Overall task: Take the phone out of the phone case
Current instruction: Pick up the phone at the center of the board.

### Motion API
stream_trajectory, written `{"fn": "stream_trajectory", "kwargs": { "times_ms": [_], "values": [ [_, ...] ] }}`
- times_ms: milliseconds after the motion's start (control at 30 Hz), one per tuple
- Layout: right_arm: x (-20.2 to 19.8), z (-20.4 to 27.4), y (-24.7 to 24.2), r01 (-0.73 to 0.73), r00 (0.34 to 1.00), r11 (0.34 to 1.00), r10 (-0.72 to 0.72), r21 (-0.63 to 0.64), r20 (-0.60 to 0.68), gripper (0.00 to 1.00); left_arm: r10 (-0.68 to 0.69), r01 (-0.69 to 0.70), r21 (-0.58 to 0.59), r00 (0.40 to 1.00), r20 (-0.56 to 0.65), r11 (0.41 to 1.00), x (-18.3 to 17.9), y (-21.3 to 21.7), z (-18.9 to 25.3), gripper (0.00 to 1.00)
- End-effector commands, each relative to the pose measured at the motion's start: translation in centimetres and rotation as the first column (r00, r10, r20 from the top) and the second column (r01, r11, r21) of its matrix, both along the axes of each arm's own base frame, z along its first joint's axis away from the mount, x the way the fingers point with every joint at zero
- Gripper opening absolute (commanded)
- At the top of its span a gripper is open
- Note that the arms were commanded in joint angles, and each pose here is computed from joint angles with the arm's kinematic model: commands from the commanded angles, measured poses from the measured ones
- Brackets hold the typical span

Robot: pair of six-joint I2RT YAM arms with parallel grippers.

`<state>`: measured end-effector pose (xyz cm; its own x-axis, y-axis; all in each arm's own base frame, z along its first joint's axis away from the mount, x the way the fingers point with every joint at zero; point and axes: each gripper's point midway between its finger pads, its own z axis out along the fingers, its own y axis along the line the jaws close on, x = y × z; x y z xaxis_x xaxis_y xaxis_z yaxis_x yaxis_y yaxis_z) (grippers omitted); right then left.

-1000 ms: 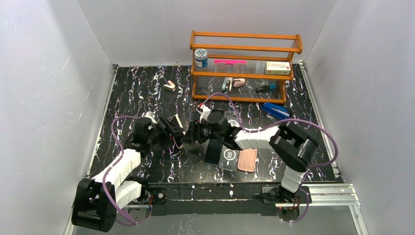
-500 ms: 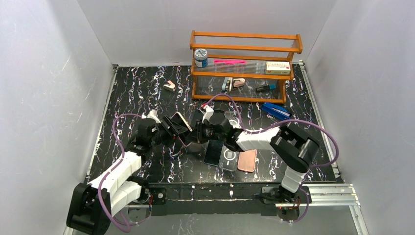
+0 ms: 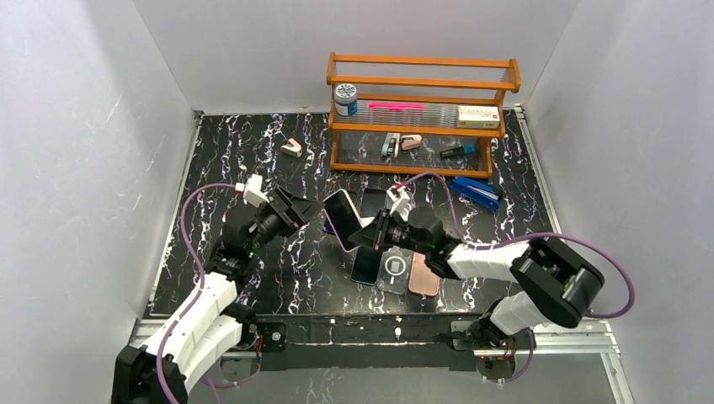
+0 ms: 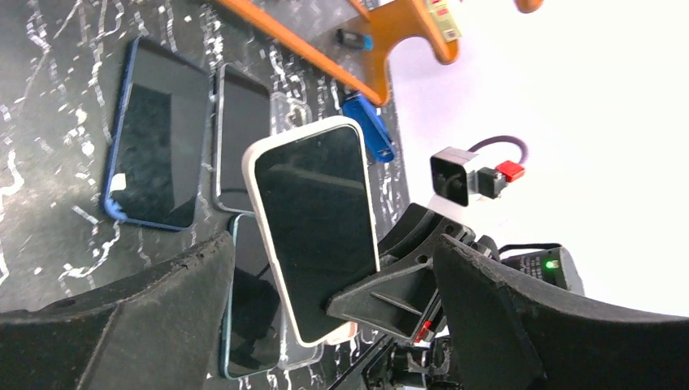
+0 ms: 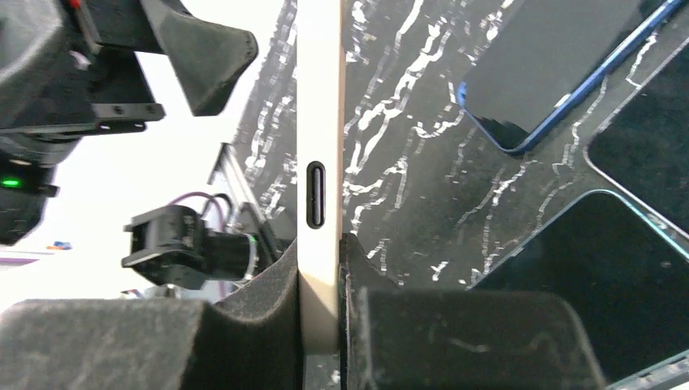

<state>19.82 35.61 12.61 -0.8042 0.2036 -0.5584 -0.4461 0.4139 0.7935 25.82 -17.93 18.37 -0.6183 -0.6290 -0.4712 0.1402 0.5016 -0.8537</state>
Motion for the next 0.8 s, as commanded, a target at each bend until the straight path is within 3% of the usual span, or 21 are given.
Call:
{"fn": "stream_trajectory", "kwargs": {
  "times_ms": [0, 233, 533, 633, 700, 767],
  "values": [
    [-0.6, 9.8, 0.0, -0.057, 0.988, 0.945, 0.008, 0.322, 0.151, 0.01, -0.035, 0.045, -0.09, 0.993, 0.112, 0.995, -0.1, -0.9, 3.5, 0.89],
    [-2.1, 13.6, -0.6, -0.108, 0.986, 0.881, 0.034, 0.461, 0.164, 0.01, -0.122, 0.159, -0.207, 0.976, 0.179, 0.965, -1.0, -2.5, 6.2, 0.88],
    [-3.5, 16.0, 0.1, -0.214, 0.973, 0.828, 0.132, 0.519, 0.189, 0.01, -0.232, 0.28, -0.228, 0.948, 0.218, 0.933, -2.0, -5.2, 7.4, 0.81],
    [-3.7, 16.3, 0.3, -0.235, 0.969, 0.819, 0.156, 0.523, 0.191, 0.01, -0.26, 0.317, -0.237, 0.934, 0.243, 0.918, -2.3, -6.1, 8.4, 0.72],
    [-3.8, 16.4, 0.5, -0.249, 0.966, 0.816, 0.169, 0.522, 0.196, 0.01, -0.253, 0.32, -0.244, 0.929, 0.272, 0.915, -2.3, -6.2, 9.4, 0.61],
    [-3.9, 16.4, 0.7, -0.263, 0.962, 0.814, 0.183, 0.517, 0.201, 0.01, -0.243, 0.32, -0.25, 0.924, 0.295, 0.914, -2.2, -6.1, 10.3, 0.43]
  ]
}}
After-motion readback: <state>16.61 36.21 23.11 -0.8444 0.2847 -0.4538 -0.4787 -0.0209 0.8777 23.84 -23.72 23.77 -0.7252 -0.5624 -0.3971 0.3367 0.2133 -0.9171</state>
